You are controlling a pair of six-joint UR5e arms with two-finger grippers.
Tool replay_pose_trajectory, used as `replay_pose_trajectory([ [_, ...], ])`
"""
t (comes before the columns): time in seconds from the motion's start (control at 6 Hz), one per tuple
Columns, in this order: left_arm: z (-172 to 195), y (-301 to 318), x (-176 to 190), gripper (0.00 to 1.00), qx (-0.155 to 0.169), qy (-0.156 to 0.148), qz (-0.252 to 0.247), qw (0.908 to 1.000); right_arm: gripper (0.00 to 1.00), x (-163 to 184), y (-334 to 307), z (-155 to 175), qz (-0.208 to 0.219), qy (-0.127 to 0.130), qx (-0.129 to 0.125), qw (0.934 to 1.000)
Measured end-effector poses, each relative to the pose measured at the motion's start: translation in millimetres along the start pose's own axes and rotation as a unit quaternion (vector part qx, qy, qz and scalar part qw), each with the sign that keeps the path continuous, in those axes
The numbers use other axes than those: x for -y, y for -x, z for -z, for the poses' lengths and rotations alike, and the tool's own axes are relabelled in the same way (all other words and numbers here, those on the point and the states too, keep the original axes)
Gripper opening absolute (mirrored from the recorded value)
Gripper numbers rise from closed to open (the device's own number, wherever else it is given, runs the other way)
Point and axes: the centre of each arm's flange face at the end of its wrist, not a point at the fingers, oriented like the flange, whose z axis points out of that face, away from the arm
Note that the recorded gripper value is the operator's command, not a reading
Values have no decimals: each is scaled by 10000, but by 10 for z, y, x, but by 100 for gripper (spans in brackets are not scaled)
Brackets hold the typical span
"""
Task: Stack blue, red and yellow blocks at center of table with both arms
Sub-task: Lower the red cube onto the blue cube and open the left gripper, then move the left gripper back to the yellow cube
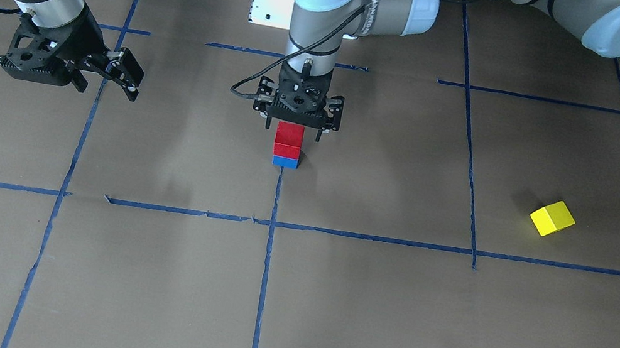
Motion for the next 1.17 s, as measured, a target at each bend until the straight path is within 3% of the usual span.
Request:
replay_pose_trajectory([
  [0.33, 513, 1058, 142, 100, -119, -131, -88, 9998, 100, 5, -13, 16, -10, -3, 6, 10000],
  [0.67, 689, 2557, 304, 100, 251, 35, -41, 9997, 100, -8, -35, 43, -13, -12, 14, 10000],
  [1.0, 634, 3752, 354, 100, 767, 208, 398, 9960, 100, -47, -109, 55, -26, -10, -7, 10000],
  [1.17, 468, 4215, 357, 100, 808, 458, 721, 9931, 100, -53, -126, 59, -28, -24, -17, 10000],
])
